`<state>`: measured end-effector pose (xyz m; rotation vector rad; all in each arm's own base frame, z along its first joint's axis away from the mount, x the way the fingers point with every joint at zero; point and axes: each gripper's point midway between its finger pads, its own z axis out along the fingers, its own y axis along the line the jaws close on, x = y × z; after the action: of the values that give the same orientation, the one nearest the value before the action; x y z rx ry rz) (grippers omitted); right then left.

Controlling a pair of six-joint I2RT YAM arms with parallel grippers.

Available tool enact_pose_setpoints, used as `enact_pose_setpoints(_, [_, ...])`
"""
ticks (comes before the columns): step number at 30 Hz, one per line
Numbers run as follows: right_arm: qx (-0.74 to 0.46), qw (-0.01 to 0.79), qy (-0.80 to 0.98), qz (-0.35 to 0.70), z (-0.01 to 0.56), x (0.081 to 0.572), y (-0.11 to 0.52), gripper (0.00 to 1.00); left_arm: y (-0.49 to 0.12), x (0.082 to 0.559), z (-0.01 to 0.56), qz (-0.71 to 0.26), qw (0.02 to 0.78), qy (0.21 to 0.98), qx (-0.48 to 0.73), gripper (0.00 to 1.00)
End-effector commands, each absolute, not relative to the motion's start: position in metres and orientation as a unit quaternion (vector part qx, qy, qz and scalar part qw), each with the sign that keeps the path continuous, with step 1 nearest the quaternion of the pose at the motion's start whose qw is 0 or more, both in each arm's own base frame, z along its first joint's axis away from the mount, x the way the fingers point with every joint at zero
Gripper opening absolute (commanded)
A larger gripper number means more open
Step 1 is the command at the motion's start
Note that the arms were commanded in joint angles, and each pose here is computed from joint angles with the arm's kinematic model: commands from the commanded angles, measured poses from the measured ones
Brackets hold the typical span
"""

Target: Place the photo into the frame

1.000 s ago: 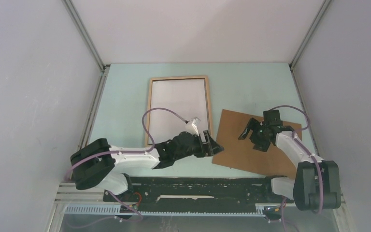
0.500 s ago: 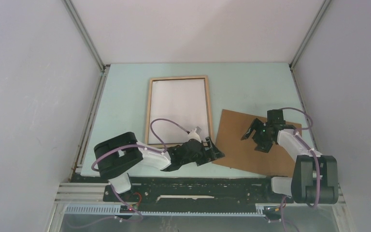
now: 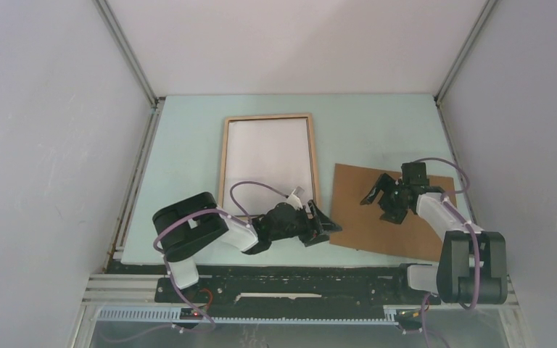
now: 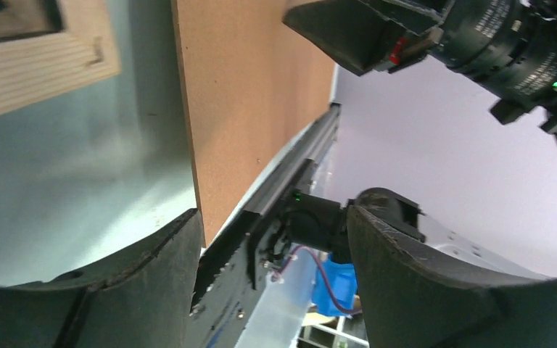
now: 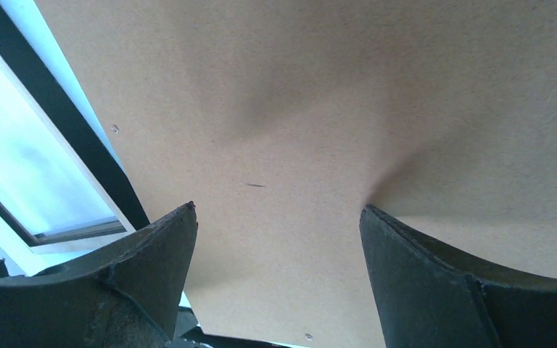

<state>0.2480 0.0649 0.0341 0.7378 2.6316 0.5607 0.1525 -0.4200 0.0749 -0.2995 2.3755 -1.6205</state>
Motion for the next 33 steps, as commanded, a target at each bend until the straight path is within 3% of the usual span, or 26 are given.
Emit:
enact_pose_setpoints(1, [0.247,0.166,0.929,0.219,0.032,0.242,0.076,0.90,-0.442,0.151,0.190,-0.728,0.107,0.672,-0.086,0.71])
enact_pose_setpoints(22, [0.201,0.215,0.929,0.226,0.062,0.273,0.090,0.94,-0.420,0.270,0.157,-0.673,0.193,0.706,-0.106,0.68])
enact_pose_setpoints(33, [0.197,0.188,0.927,0.259,0.052,0.282,0.099,0.94,-0.393,0.323,0.157,-0.647,0.233,0.718,-0.111,0.68])
